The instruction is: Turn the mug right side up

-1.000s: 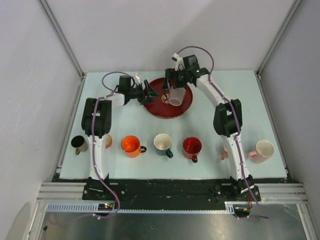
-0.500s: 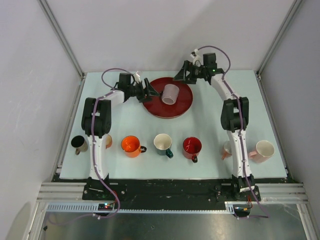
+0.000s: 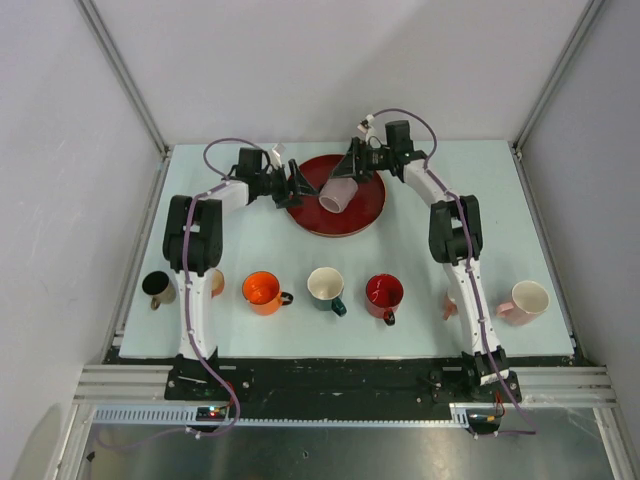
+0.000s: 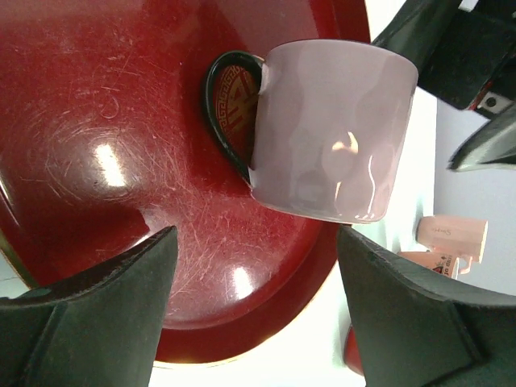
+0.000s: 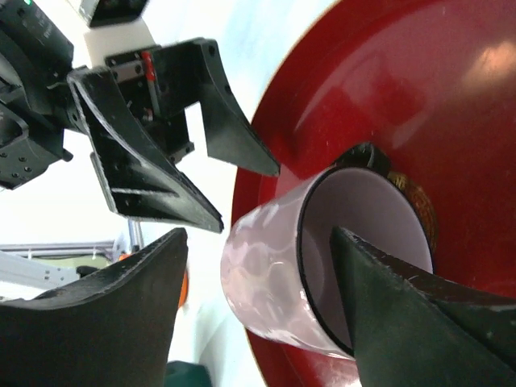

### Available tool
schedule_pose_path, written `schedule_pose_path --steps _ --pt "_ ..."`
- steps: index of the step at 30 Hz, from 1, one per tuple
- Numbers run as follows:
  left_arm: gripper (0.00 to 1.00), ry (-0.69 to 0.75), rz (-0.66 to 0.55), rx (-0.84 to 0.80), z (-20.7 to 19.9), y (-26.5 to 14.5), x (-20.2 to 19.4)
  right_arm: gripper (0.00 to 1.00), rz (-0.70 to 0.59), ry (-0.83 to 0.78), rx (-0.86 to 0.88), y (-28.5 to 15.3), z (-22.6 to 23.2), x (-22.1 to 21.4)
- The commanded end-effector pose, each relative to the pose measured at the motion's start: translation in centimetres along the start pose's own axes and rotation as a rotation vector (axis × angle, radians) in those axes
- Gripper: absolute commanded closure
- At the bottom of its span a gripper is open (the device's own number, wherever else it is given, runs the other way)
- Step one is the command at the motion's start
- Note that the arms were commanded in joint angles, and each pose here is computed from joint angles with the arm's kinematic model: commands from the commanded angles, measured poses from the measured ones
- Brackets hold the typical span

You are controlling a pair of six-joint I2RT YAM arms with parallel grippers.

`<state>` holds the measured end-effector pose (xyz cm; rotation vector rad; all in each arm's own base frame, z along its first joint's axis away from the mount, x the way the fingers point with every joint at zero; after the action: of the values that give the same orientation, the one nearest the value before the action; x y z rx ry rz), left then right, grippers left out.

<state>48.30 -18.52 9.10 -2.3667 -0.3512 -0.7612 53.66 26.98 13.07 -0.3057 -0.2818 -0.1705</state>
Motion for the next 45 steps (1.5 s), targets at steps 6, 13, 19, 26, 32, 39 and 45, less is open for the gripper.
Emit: schedule_pose_path --steps 6,13,19,26,32,39,45 --pt "0.17 0.139 -0.09 -0.029 -3.8 -2.5 4.8 0.68 0.11 -0.103 -0.007 -1.7 2.3 -2.7" --pt "0.17 0.189 -0.114 0.02 -4.8 -6.1 6.7 1.0 0.037 -0.299 -0.084 -2.7 6.6 -1.7" --pt "0.13 0.203 -0.136 0.108 -5.6 -11.9 8.8 1.0 -0.054 -0.759 -0.288 -4.0 13.7 -2.3" --pt "0.02 0.37 -0.121 0.239 -9.1 -18.4 9.8 1.0 0.127 -1.614 -0.651 -1.5 15.5 -8.5" --pt "0.0 0.55 -0.123 0.257 -14.0 -22.0 9.1 1.0 0.21 -1.86 -0.763 0.0 16.7 -11.1" --pt "0.04 0.995 0.083 0.342 -16.9 -22.3 6.8 1.0 0.342 -2.098 -0.785 1.4 17.4 -14.9" --pt "0.13 1.204 0.258 0.284 -17.6 -20.2 4.0 1.0 0.379 -2.156 -0.763 1.7 17.6 -16.9"
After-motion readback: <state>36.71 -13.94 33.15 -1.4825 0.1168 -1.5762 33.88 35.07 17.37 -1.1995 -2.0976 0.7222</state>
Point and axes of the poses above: each gripper's point midway between its finger pads, its own y axis out along the fingers, its own z axis along the line the jaws close on, x = y × z, the point moved 5 cm from there along -y, back along the fingers, and after that the axes turned 15 degrees about y, right-handed, at the moved point
